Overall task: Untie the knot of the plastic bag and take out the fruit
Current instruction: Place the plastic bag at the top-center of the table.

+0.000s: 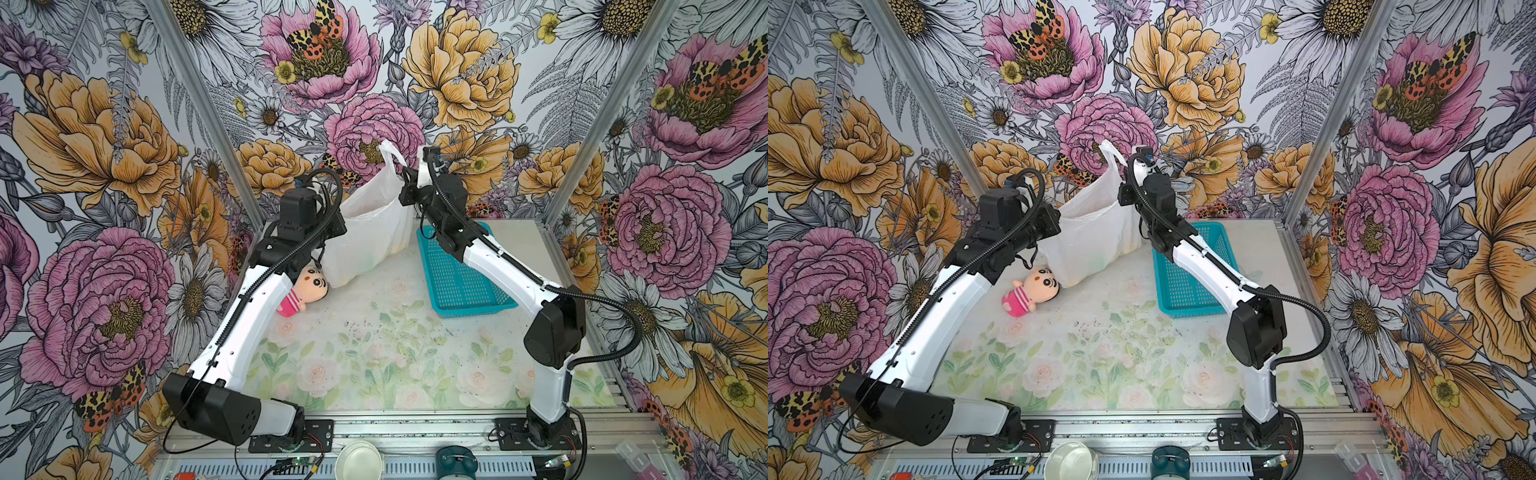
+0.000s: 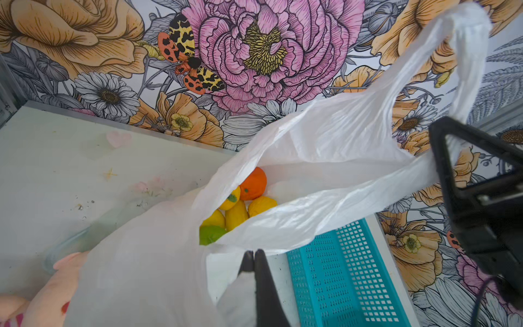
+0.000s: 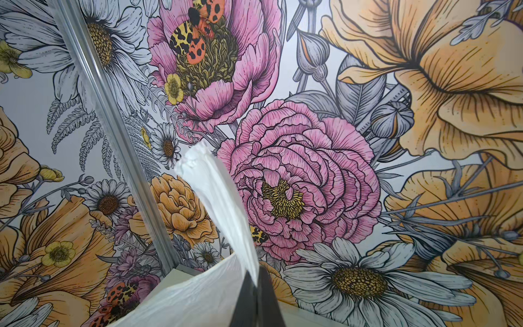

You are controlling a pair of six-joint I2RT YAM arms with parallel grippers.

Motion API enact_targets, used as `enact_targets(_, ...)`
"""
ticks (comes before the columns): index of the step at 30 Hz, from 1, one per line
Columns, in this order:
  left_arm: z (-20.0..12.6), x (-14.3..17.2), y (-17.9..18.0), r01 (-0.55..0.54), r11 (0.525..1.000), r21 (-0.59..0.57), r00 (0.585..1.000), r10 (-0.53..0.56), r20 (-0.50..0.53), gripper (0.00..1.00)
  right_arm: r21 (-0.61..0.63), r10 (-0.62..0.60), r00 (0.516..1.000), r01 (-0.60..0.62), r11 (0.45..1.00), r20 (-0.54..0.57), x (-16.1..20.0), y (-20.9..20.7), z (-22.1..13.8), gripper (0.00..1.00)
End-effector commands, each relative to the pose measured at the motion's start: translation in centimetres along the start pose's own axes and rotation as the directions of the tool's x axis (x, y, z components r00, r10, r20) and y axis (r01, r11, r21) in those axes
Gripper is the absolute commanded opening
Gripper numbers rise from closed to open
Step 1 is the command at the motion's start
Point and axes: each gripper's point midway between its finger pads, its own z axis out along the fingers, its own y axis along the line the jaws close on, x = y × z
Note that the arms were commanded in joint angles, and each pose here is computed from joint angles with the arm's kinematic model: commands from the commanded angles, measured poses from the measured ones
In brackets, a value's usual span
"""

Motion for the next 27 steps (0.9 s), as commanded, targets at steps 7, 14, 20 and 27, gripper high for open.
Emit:
enact_targets(7, 0.4, 14.9, -1.0, -0.135, 0.991, -0.012, 0.981, 0.132, -0.142, 0.0, -0.031, 0.142, 0.988, -0.144, 0.989, -0.055, 6.9, -0.8, -3.1, 0.0)
enact_targets(14, 0.3, 19.9, -2.4, -0.184, 0.981, 0.062, 0.959, 0.193, -0.209, 0.1, 0.046, 0.19, 0.975, -0.186, 0.982, -0.115, 10.6, -2.5, -6.0, 0.0)
enact_targets(20, -2.1, 17.0, -3.4, -0.215, 0.973, 0.079, 0.964, 0.225, -0.139, 0.52, 0.131, 0.206, 0.972, -0.19, 0.973, -0.117, 10.6, -4.3, -9.8, 0.19)
enact_targets(27, -6.6, 10.1, -2.0, -0.265, 0.964, -0.012, 0.964, 0.265, 0.022, 0.76, 0.19, 0.242, 0.951, -0.207, 0.96, -0.19, 11.7, -5.3, -15.4, 0.5)
